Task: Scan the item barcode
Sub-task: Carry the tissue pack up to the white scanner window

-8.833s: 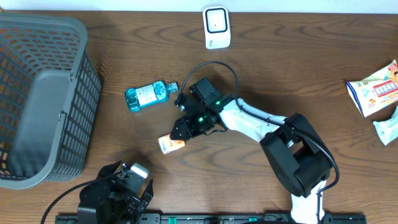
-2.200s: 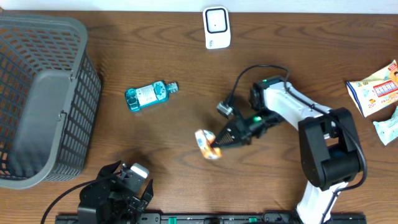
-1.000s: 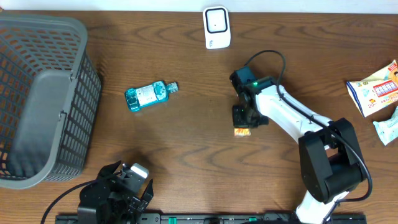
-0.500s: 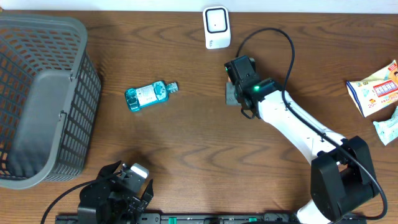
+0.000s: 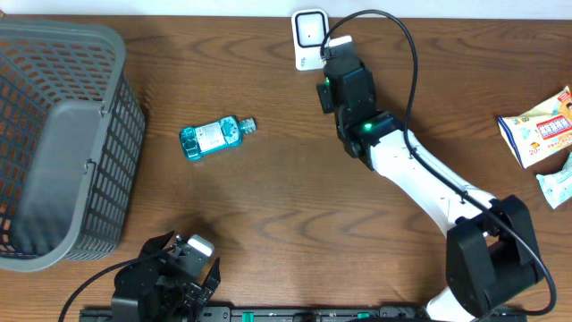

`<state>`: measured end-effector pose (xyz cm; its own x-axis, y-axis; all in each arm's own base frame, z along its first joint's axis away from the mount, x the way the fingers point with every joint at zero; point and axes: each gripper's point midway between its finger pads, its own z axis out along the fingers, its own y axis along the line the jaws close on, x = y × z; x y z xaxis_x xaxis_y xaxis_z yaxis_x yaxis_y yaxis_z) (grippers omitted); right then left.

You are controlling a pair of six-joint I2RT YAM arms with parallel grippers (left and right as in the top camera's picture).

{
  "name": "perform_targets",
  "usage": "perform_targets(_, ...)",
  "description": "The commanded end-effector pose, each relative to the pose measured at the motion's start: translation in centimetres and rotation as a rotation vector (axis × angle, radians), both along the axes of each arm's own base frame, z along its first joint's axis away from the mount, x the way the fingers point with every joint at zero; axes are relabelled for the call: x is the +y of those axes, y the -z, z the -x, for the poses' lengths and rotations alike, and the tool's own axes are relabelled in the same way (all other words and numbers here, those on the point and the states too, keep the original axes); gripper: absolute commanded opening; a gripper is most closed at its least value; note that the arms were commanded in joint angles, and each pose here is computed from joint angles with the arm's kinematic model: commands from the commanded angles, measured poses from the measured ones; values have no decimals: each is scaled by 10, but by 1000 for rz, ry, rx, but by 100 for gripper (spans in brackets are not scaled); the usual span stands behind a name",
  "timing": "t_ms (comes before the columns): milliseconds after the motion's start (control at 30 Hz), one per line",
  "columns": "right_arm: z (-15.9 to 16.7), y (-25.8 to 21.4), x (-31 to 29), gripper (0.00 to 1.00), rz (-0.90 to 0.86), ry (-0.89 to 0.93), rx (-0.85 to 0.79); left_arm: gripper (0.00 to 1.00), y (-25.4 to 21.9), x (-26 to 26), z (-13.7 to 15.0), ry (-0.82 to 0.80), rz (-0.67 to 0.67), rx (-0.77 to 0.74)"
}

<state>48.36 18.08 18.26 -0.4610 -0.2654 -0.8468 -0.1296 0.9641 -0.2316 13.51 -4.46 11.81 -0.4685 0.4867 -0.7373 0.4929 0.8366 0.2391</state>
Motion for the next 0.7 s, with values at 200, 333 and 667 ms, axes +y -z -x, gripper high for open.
perform_targets(200,-51,4,-2,1,243,-11,-29,99,3,3,1,-9,-17,10)
perform_targets(333,-81,4,8,1,327,-18,-22,99,3,3,1,-9,-18,10)
perform_targets(667,-148,21,19,1,736,12,-38,99,3,3,1,-8,-18,10)
